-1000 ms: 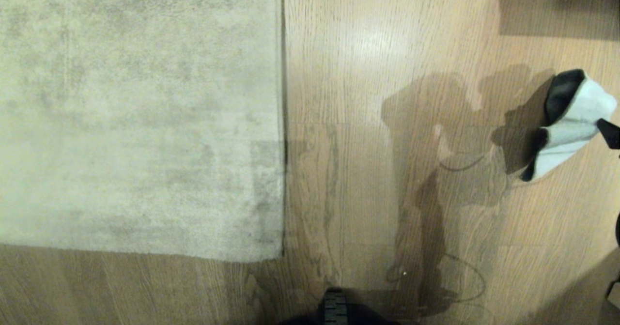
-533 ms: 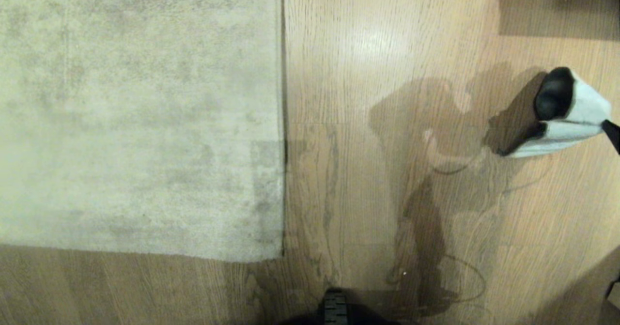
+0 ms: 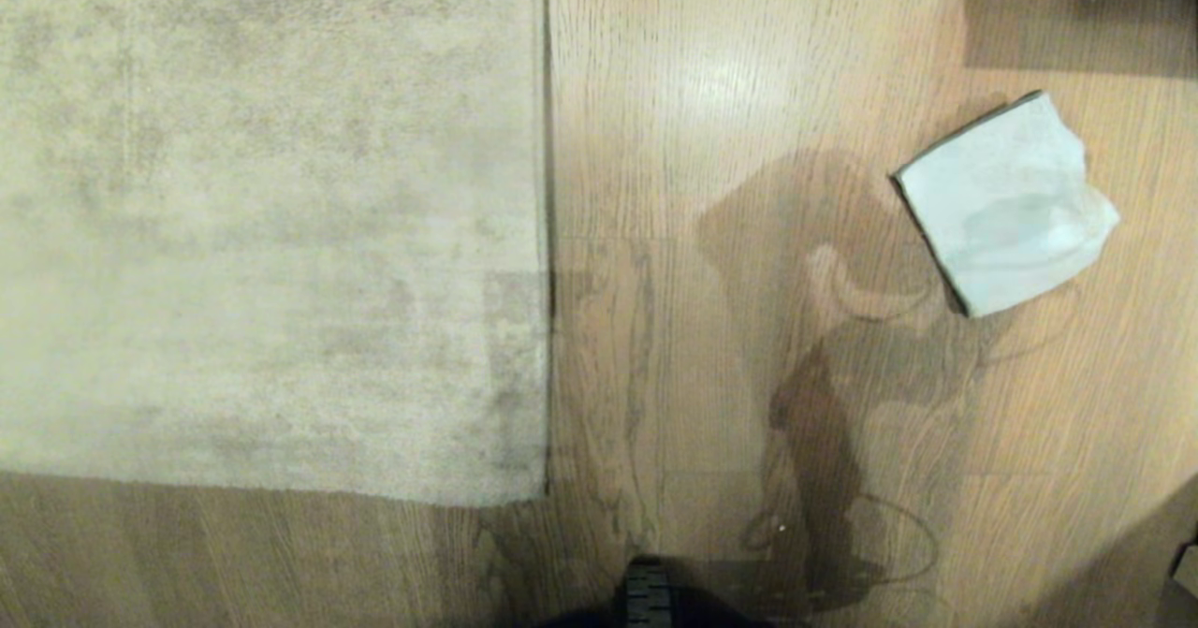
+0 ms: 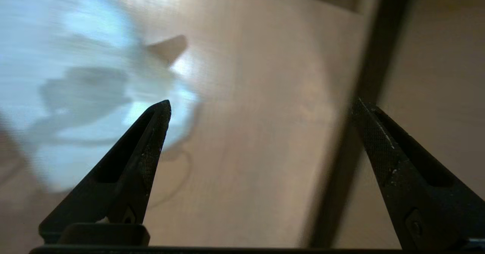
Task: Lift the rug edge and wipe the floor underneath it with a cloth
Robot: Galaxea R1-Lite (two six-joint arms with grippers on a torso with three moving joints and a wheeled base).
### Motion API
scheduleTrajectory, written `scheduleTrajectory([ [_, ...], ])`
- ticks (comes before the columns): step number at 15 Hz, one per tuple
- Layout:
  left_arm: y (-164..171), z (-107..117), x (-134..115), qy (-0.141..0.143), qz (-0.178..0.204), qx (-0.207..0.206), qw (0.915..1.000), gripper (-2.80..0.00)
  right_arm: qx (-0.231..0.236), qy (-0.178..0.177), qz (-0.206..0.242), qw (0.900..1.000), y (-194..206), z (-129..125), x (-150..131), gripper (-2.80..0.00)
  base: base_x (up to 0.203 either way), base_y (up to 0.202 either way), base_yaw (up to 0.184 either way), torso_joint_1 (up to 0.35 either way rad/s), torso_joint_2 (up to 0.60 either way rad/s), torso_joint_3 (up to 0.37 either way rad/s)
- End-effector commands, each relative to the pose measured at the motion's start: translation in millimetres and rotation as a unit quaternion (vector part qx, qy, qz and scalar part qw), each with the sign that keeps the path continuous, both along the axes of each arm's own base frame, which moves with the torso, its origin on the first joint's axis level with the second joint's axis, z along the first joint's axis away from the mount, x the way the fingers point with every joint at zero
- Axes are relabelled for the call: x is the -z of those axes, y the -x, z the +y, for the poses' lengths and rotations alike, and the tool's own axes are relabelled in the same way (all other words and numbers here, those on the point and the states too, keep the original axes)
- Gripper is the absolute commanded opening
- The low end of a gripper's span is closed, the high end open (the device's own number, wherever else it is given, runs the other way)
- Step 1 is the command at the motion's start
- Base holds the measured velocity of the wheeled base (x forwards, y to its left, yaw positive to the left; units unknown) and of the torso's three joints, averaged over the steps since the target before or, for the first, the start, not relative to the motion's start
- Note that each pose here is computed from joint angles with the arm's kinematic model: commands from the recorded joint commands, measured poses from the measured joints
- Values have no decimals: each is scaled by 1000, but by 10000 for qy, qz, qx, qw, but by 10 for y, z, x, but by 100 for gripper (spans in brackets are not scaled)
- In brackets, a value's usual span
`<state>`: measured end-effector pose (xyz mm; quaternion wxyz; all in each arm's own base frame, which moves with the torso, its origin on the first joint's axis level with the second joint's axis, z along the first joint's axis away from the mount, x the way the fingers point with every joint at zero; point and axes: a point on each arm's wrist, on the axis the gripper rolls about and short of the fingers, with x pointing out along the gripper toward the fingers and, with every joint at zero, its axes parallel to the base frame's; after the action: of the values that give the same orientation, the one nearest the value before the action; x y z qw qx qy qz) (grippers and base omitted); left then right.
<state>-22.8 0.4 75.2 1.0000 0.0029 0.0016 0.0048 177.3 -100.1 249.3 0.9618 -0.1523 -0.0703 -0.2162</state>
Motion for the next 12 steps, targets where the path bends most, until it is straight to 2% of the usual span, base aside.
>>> scheduleTrajectory([
  [1,0,0,0,-2,-1,-2,10000,-280,520,-83,105,9986,-46,-302,79,0,0,0,0,0,0,0],
  [5,0,0,0,-2,-1,-1,10000,-280,560,-124,99,9983,-69,-355,97,0,0,0,0,0,0,0],
  [12,0,0,0,-2,-1,-2,10000,-280,408,-187,229,9987,52,-256,183,0,0,0,0,0,0,0],
])
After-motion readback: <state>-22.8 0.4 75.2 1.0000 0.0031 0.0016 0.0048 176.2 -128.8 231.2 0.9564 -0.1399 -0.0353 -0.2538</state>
